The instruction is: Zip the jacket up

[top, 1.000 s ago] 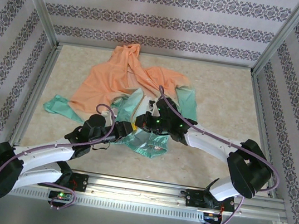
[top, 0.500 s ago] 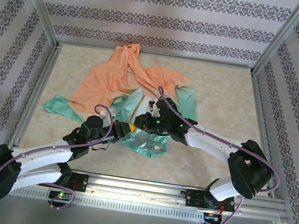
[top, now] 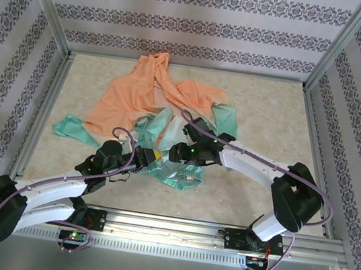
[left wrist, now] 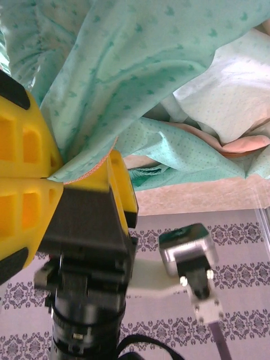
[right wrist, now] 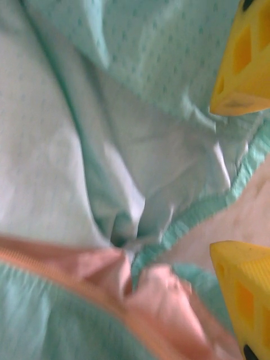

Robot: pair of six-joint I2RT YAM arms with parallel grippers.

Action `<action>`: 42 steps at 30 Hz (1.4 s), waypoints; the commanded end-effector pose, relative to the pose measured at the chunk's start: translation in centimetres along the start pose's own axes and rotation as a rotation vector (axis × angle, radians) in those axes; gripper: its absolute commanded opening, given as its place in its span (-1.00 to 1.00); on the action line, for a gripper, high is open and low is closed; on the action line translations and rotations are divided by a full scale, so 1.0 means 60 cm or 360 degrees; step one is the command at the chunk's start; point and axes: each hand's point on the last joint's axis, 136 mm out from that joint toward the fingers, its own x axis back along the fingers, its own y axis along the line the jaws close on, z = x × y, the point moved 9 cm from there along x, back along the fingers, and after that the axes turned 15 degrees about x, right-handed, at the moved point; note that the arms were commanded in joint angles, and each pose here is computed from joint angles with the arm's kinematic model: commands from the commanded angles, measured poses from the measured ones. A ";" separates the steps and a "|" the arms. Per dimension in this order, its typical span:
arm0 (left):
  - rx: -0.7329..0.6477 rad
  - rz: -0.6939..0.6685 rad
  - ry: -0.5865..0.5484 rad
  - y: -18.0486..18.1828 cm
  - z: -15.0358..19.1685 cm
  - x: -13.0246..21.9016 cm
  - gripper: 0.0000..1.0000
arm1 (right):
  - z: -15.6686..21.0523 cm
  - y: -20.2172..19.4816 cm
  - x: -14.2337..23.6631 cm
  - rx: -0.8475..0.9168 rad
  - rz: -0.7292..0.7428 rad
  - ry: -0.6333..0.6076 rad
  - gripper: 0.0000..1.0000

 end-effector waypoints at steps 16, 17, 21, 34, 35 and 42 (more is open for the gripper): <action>-0.0067 -0.0040 0.0011 0.017 -0.002 0.013 -1.00 | 0.020 -0.026 -0.030 0.0306 0.0529 0.0142 -0.76; -0.0070 -0.0047 0.0011 0.019 -0.002 0.013 -1.00 | 0.016 -0.021 -0.023 0.0321 0.0503 0.0107 -0.83; -0.0074 -0.0055 0.0000 0.020 -0.005 0.012 -1.00 | -0.004 0.006 0.008 0.0381 0.0353 -0.0017 -1.00; -0.0079 -0.0121 0.0020 0.025 -0.009 -0.003 -1.00 | 0.030 -0.040 0.023 0.0107 -0.0267 -0.0234 -0.79; -0.0080 -0.0130 0.0028 0.026 -0.010 -0.005 -1.00 | 0.048 -0.071 0.013 -0.0041 -0.0240 -0.0207 -0.69; -0.0083 -0.0163 0.0082 0.024 -0.011 -0.020 -1.00 | 0.122 -0.166 0.036 -0.0436 -0.0054 -0.0172 -0.39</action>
